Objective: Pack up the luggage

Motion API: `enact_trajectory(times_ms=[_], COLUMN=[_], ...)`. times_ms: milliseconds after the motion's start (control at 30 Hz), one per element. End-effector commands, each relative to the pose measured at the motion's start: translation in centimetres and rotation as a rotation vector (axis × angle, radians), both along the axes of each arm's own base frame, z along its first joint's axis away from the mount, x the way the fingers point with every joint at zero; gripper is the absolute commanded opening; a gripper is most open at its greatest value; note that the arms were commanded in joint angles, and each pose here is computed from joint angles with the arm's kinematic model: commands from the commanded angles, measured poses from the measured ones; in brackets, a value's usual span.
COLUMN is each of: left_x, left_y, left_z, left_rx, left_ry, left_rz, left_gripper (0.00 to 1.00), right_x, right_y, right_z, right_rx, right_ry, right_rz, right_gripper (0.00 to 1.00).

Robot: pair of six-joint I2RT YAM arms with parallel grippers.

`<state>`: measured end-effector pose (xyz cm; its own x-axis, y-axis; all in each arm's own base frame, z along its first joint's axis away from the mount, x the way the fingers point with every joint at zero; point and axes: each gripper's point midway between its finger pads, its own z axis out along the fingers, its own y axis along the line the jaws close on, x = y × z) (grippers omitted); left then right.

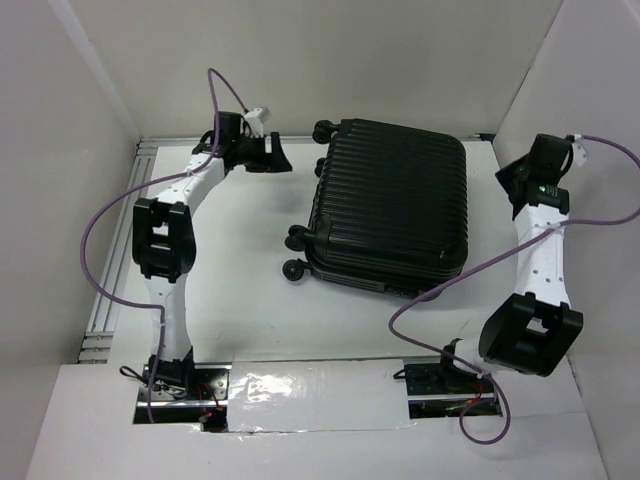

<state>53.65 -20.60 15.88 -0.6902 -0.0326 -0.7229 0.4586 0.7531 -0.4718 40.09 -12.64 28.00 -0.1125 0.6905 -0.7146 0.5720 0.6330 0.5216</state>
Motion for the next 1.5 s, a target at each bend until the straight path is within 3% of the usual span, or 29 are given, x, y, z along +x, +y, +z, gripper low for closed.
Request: enact_trajectory(times_ms=[0, 167, 400, 500, 667, 1033, 1267, 1300, 1467], left_x=[1.9, 2.9, 1.4, 0.5, -4.1, -11.6, -16.5, -16.7, -17.1], left_y=[2.4, 4.3, 1.3, -0.3, -5.7, -9.6, -14.1, -14.0, -9.4], left_z=[2.1, 0.6, -3.5, -5.3, -7.0, -4.8, -3.0, -3.4, -3.9], left_rx=[0.017, 0.079, 0.173, 0.156, 0.132, 0.012, -0.031, -0.026, 0.026], left_ry=[-0.046, -0.027, 0.023, 0.059, 0.086, 0.078, 0.051, 0.061, 0.093], left_rz=[0.134, 0.261, 0.275, 0.232, 0.072, -0.034, -0.236, -0.236, -0.128], left_gripper=[0.84, 0.84, 0.84, 0.82, 0.79, 0.76, 0.75, 0.75, 0.75], right_x=[-2.5, -2.3, -0.3, 0.9, 4.9, 15.7, 22.2, 22.3, 24.1], right_y=[-0.7, 0.4, 2.1, 3.2, 5.6, 9.3, 13.8, 13.6, 10.8], right_z=[-4.1, -9.0, -15.5, -18.0, -20.2, -21.1, -16.4, -17.2, -11.0], right_rx=[-0.005, 0.022, 0.031, 0.048, 0.043, 0.003, -0.094, -0.097, -0.197], right_ry=[0.15, 0.207, 0.318, 0.349, 0.387, 0.348, 0.235, 0.251, 0.173], right_rz=[-0.041, -0.017, 0.019, 0.06, 0.153, 0.356, 0.519, 0.51, 0.443], right_gripper=[0.03, 0.01, 0.0, 0.0, 0.0, 0.0, 0.0, 0.0, 0.0])
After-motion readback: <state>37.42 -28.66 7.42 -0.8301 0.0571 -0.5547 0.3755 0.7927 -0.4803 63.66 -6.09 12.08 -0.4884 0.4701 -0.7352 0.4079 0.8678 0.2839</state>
